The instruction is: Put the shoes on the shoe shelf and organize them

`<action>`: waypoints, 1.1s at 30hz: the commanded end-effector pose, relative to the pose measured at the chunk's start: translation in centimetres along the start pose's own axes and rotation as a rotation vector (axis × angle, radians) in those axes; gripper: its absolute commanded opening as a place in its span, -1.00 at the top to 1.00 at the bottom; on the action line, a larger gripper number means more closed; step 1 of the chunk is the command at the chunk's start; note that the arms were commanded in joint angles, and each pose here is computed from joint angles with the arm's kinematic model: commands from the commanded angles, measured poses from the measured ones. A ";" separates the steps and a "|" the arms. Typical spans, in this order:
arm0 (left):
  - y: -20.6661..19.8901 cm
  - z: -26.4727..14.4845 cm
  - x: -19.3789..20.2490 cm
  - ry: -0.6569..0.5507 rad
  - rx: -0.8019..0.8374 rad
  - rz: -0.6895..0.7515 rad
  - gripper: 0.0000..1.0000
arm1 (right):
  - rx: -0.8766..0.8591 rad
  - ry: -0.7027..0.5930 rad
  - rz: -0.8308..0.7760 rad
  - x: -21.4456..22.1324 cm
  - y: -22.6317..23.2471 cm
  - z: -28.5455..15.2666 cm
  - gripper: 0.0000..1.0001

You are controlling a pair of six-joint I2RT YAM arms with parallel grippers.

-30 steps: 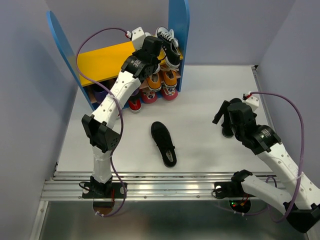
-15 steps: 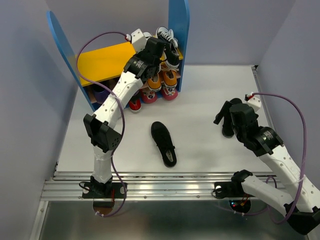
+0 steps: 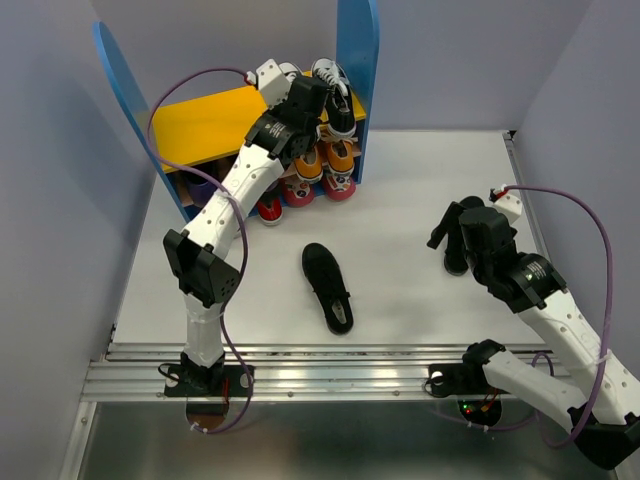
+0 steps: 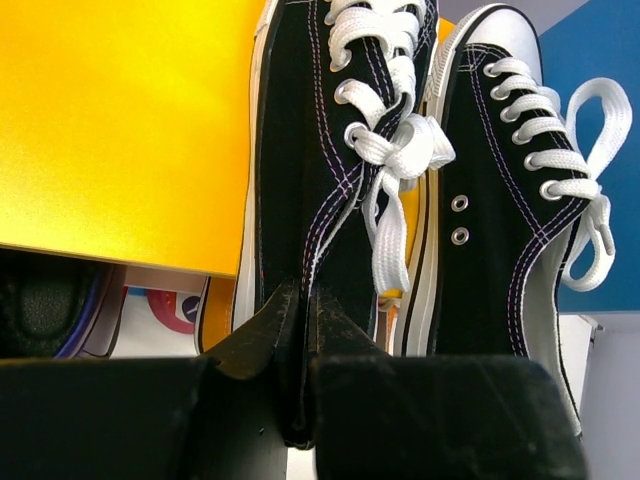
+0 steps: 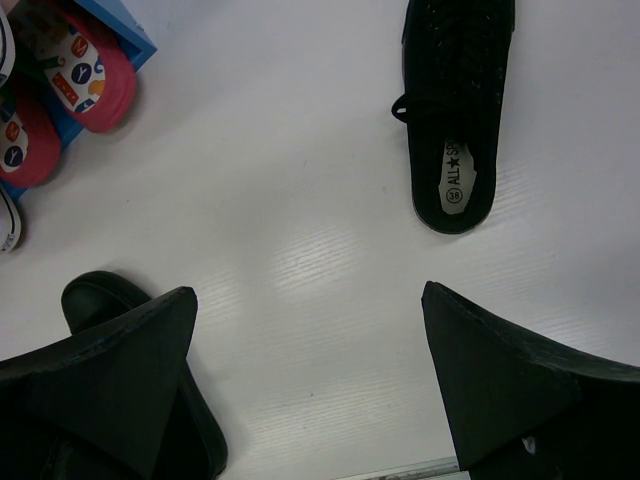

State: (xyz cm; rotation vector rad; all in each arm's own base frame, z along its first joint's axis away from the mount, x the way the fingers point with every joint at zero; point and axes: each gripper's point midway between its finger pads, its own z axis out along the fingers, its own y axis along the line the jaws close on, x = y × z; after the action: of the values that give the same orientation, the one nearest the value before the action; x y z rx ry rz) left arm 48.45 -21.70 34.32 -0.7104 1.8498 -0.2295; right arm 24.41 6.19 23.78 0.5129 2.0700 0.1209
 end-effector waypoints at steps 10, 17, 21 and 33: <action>-5.1 -1.4 -2.1 0.010 0.224 0.019 1.00 | -0.002 -0.037 0.022 -1.4 -0.1 -0.9 -1.00; -4.3 -1.5 -2.2 0.006 0.201 0.036 0.61 | 0.016 -0.022 0.010 -0.6 -0.7 -0.7 -1.00; -3.8 -2.3 -2.7 0.000 0.210 0.068 -0.19 | 0.018 -0.011 0.008 -0.2 -0.7 -0.5 -1.00; -1.6 -11.3 -7.2 -0.096 0.223 0.123 -0.39 | 0.010 0.090 -0.045 3.0 -0.6 0.9 -1.00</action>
State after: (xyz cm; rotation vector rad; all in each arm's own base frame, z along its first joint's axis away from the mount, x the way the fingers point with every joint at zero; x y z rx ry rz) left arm 45.16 -23.08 38.70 -0.4374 1.8735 -0.2977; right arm 23.92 6.38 22.19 0.4930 2.1312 0.1030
